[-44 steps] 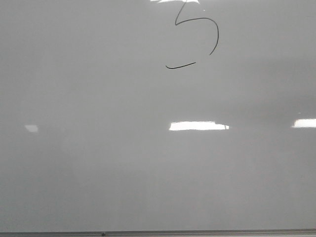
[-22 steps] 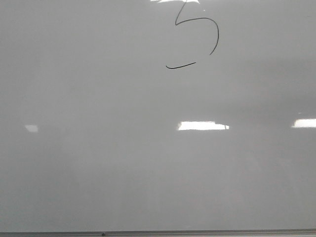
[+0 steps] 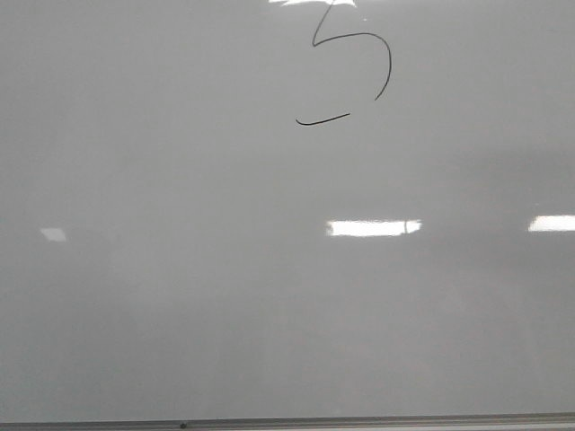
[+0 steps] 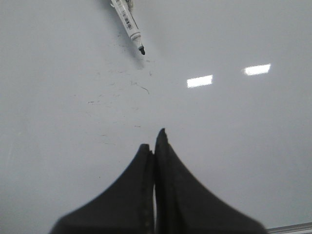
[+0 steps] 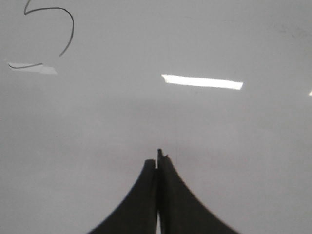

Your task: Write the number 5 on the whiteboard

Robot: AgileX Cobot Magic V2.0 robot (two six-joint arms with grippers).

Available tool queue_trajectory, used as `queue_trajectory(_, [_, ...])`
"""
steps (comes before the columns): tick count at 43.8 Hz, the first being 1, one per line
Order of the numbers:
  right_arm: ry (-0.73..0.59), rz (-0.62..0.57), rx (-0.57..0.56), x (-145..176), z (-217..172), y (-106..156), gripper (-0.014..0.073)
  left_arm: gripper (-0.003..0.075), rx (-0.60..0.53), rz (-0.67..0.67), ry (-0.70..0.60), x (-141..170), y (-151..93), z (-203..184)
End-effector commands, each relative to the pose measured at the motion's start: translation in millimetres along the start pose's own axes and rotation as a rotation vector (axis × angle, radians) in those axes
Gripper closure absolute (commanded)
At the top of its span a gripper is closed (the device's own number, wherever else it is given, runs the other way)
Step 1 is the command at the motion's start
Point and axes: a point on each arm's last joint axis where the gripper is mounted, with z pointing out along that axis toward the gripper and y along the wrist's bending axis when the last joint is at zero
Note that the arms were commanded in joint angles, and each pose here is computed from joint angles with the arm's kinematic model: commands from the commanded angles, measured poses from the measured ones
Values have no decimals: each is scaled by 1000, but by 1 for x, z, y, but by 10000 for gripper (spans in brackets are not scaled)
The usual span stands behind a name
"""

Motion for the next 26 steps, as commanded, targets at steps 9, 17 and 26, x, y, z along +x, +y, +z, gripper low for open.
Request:
queue_trajectory(9, [-98, 8, 75, 42, -5, -5, 657, 741, -19, -4, -85, -6, 1, -1])
queue_trajectory(17, [-112, 8, 75, 45, -11, -5, 657, 741, -19, -4, -85, -6, 1, -1])
queue_trajectory(26, [-111, 2, 75, 47, -13, -4, 657, 741, -18, -4, -83, -6, 1, -1])
